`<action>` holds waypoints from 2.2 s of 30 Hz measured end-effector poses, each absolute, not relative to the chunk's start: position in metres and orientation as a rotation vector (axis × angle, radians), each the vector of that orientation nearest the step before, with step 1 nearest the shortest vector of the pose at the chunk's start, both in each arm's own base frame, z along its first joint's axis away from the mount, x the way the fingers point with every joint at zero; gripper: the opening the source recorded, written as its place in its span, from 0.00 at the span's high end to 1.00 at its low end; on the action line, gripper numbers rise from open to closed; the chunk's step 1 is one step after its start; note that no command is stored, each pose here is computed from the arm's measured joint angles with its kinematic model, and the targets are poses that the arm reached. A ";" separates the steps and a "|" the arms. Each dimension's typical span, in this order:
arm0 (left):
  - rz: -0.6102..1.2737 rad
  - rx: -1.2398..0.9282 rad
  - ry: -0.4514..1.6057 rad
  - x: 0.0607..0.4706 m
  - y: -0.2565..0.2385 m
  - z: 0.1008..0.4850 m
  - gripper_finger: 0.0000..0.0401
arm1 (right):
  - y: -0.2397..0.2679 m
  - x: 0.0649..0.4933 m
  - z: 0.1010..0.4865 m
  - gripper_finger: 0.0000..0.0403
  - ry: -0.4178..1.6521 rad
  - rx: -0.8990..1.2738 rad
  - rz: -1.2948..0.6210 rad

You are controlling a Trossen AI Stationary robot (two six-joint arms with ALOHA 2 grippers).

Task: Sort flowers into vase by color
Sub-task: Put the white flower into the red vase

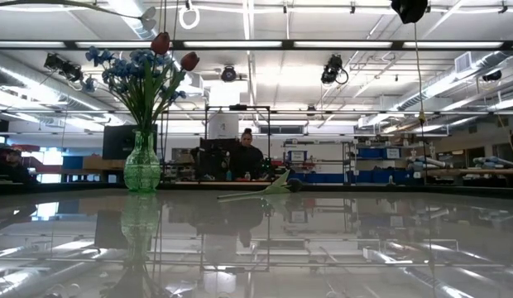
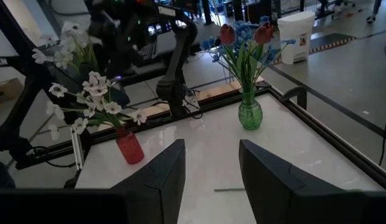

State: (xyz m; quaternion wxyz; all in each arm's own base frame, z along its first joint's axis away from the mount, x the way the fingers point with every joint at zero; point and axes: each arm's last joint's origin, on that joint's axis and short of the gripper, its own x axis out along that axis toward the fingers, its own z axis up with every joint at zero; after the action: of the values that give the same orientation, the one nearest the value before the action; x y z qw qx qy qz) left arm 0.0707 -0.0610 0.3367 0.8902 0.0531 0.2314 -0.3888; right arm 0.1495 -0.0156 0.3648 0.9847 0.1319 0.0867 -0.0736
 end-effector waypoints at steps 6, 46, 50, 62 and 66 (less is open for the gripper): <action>-0.627 0.214 0.540 0.057 -0.044 0.369 0.26 | -0.016 0.149 0.365 0.60 0.174 0.265 -0.148; -0.418 0.125 0.626 0.066 -0.045 0.381 0.42 | -0.016 0.149 0.365 0.60 0.174 0.265 -0.148; -0.403 0.121 0.675 0.058 -0.039 0.377 0.42 | -0.016 0.149 0.365 0.60 0.174 0.265 -0.148; -0.560 -0.016 0.686 0.060 -0.051 0.361 0.42 | -0.016 0.149 0.365 0.60 0.173 0.265 -0.148; -0.591 -0.020 0.690 0.058 -0.054 0.361 0.42 | -0.016 0.149 0.365 0.60 0.173 0.265 -0.148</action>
State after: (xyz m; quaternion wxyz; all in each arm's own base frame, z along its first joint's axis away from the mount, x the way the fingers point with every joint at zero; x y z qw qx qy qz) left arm 0.0583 -0.0536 0.3608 0.8986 -0.0094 0.3333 -0.2854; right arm 0.1494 -0.0156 0.3648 0.9847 0.1319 0.0863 -0.0737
